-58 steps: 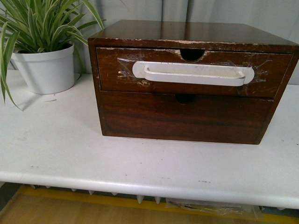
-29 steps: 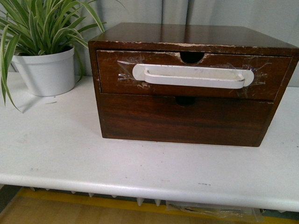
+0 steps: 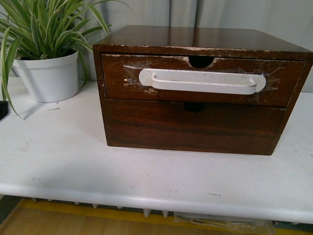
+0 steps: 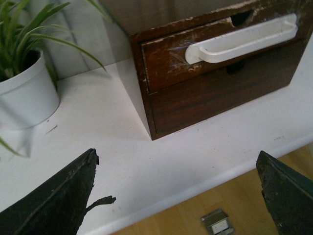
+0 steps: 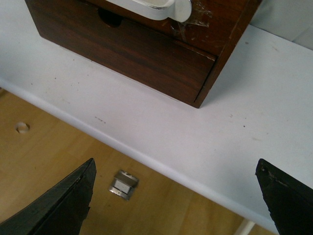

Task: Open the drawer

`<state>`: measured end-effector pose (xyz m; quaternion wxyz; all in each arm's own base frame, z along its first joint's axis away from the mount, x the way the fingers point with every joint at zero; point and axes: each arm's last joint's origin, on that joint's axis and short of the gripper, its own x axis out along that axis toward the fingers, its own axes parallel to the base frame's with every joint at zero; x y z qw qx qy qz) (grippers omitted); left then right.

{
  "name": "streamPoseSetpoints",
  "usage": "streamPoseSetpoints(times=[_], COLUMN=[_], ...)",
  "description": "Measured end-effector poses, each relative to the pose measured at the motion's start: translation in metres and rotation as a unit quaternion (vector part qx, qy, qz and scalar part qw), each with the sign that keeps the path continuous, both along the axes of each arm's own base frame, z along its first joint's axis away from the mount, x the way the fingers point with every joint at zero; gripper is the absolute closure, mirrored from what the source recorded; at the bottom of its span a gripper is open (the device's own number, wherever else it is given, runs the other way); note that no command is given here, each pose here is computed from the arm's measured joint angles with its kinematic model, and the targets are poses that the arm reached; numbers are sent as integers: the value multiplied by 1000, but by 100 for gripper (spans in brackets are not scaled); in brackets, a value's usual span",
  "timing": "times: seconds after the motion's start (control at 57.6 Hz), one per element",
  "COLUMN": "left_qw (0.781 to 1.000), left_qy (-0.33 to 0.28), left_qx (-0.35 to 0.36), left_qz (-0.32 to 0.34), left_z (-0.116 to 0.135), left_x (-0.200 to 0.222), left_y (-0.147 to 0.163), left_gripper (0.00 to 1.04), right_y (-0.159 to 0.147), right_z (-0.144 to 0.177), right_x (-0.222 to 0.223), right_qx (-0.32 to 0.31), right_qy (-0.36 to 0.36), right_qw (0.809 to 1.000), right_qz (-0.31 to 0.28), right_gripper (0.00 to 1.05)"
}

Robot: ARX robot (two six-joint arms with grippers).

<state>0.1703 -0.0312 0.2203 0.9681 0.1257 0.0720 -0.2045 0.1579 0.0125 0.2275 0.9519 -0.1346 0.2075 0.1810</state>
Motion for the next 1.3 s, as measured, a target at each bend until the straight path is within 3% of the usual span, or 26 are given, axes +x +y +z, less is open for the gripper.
streamPoseSetpoints(times=[0.261, 0.625, 0.938, 1.303], left_qw=[978, 934, 898, 879], left_qy=[25, 45, 99, 121], left_qx=[137, 218, 270, 304], left_qz=[-155, -280, -333, -346], left_z=[27, 61, 57, 46], left_x=[60, 118, 156, 184], left_y=[-28, -73, -109, -133], left_gripper=[6, 6, 6, 6], right_y=[12, 38, 55, 52], right_z=[36, 53, 46, 42], right_x=[43, 85, 116, 127], right_qx=[-64, -129, -165, -160], right_qy=[12, 46, 60, 67], right_qw=[995, 972, 956, 956], right_qz=[81, 190, 234, 238], right_gripper=[9, 9, 9, 9])
